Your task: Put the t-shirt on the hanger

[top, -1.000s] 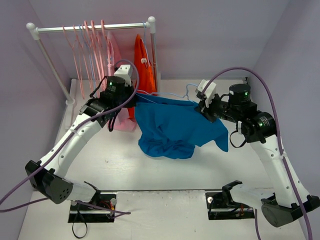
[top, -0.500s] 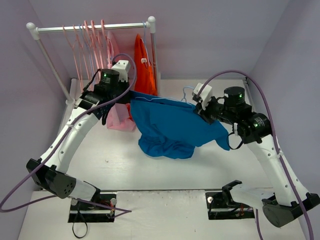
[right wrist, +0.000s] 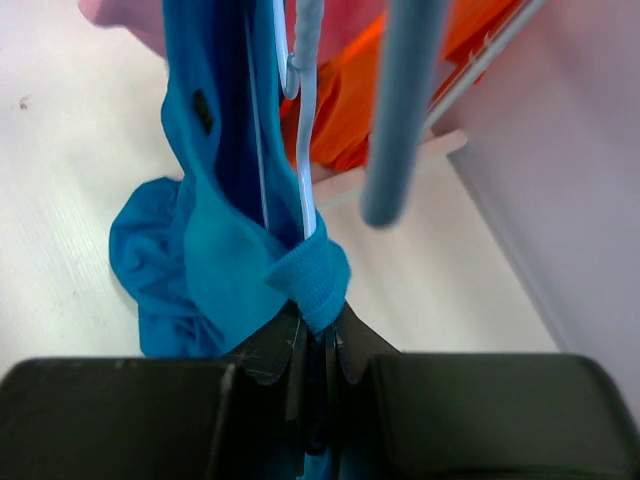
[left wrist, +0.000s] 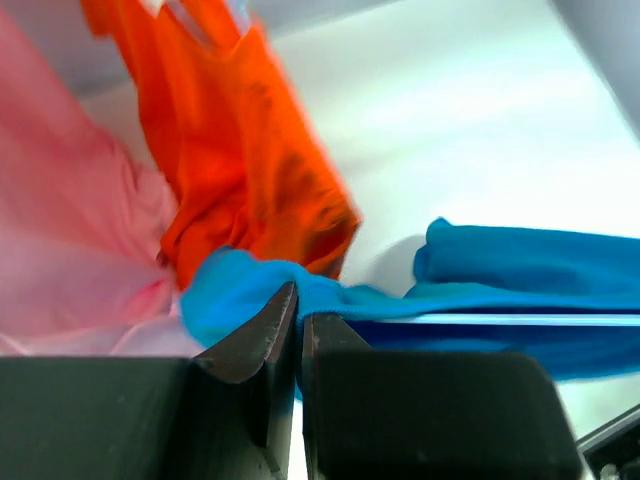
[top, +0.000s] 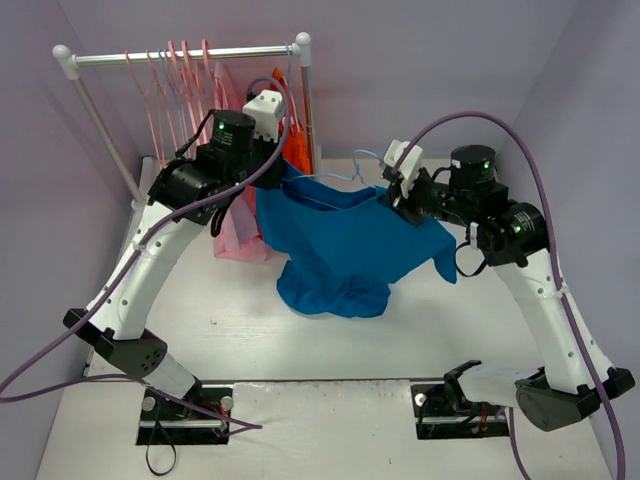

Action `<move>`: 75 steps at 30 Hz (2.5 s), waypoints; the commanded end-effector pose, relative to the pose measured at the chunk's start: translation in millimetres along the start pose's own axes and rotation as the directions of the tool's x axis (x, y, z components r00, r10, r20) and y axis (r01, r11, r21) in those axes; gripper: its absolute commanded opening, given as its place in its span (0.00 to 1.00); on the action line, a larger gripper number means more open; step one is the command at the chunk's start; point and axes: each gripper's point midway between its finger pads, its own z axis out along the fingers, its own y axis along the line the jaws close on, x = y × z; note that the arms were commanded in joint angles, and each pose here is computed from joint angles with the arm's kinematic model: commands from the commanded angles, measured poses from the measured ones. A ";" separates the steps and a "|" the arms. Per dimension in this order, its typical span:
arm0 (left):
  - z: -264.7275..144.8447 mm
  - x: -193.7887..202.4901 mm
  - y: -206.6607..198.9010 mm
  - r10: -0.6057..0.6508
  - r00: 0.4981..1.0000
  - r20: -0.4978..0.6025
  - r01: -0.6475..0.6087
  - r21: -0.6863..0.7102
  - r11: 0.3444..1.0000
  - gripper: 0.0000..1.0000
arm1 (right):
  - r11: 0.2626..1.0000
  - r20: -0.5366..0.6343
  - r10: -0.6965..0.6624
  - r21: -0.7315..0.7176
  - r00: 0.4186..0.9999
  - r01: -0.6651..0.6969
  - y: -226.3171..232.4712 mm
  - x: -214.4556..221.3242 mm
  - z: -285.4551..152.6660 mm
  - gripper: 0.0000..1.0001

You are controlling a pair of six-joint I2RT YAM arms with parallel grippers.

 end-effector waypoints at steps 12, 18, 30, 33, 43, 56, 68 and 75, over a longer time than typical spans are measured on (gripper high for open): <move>-48.7 -78.3 -26.3 -0.122 0.970 0.209 0.117 0.040 0.992 0.00 | 0.982 0.280 -0.139 -0.088 0.950 0.170 6.7 -87.0 -17.4 0.00; -25.1 -50.5 -31.9 -0.147 0.981 0.124 0.145 0.024 0.989 0.00 | 0.973 0.257 -0.086 -0.185 0.963 0.136 29.6 -58.8 -7.3 0.00; -6.5 -45.0 -47.5 -0.132 0.985 0.114 0.123 0.084 0.989 0.00 | 0.978 0.268 -0.069 -0.171 0.961 0.118 12.2 -54.8 10.7 0.00; -8.8 -61.9 -55.6 -0.128 0.981 0.146 0.108 0.132 0.985 0.00 | 0.974 0.290 -0.066 -0.187 0.955 0.125 8.9 -61.6 14.9 0.00; -19.7 -77.8 -69.5 -0.025 0.976 0.218 -0.024 0.221 0.975 0.05 | 0.977 0.312 -0.061 -0.177 0.948 0.121 -14.5 -67.9 16.1 0.00; -19.1 -90.9 -56.0 0.104 0.945 0.309 -0.199 0.295 0.935 0.30 | 0.957 0.307 0.009 -0.278 0.952 0.080 -11.0 -54.3 31.5 0.00; -38.3 -72.7 -1.0 0.209 0.928 0.308 -0.300 0.287 0.910 0.65 | 0.943 0.282 0.059 -0.332 0.958 0.039 -18.5 -31.1 47.8 0.00; -40.5 -1.1 31.7 0.455 0.874 0.171 -0.486 0.265 0.833 0.72 | 0.937 0.287 0.069 -0.348 0.955 0.037 -20.6 -28.9 49.8 0.00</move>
